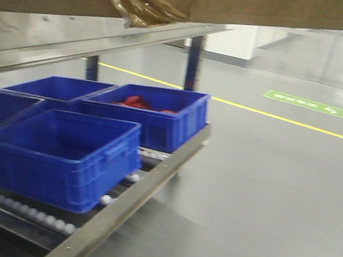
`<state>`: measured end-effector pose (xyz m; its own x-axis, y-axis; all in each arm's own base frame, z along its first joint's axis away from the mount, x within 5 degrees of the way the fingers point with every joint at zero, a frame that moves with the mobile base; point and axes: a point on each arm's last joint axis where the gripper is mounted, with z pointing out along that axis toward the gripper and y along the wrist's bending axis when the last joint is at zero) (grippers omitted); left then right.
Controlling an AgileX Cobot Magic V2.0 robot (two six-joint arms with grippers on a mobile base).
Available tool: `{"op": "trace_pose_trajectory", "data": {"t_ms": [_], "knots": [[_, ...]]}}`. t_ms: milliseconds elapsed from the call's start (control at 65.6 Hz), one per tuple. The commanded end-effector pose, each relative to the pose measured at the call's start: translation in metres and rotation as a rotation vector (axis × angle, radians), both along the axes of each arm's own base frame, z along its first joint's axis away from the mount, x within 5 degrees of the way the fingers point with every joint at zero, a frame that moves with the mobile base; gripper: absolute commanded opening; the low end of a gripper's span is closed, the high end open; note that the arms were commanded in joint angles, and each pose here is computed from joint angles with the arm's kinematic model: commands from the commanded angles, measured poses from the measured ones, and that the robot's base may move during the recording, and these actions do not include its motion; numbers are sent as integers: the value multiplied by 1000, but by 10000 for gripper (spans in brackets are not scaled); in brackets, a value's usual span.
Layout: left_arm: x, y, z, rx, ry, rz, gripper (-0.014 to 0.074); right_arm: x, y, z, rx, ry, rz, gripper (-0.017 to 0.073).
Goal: Grab carton from right shelf to conveyor
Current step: 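Hold the carton with both grippers while the base turns away from the shelf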
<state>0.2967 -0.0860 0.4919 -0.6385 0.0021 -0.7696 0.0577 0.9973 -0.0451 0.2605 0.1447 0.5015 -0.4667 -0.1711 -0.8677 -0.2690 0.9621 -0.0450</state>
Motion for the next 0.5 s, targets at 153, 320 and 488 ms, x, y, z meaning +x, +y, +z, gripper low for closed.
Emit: {"op": "trace_pose_trajectory", "data": {"t_ms": [153, 320, 488], "knots": [[-7, -6, 10, -56, -49, -49, -20, -1, 2, 9, 31, -74, 32, -67], [-7, -6, 10, -56, -49, -49, -20, -1, 2, 9, 31, -74, 32, -67], [-7, -6, 10, -56, -49, -49, -20, -1, 2, 9, 31, -74, 32, -67]]}}
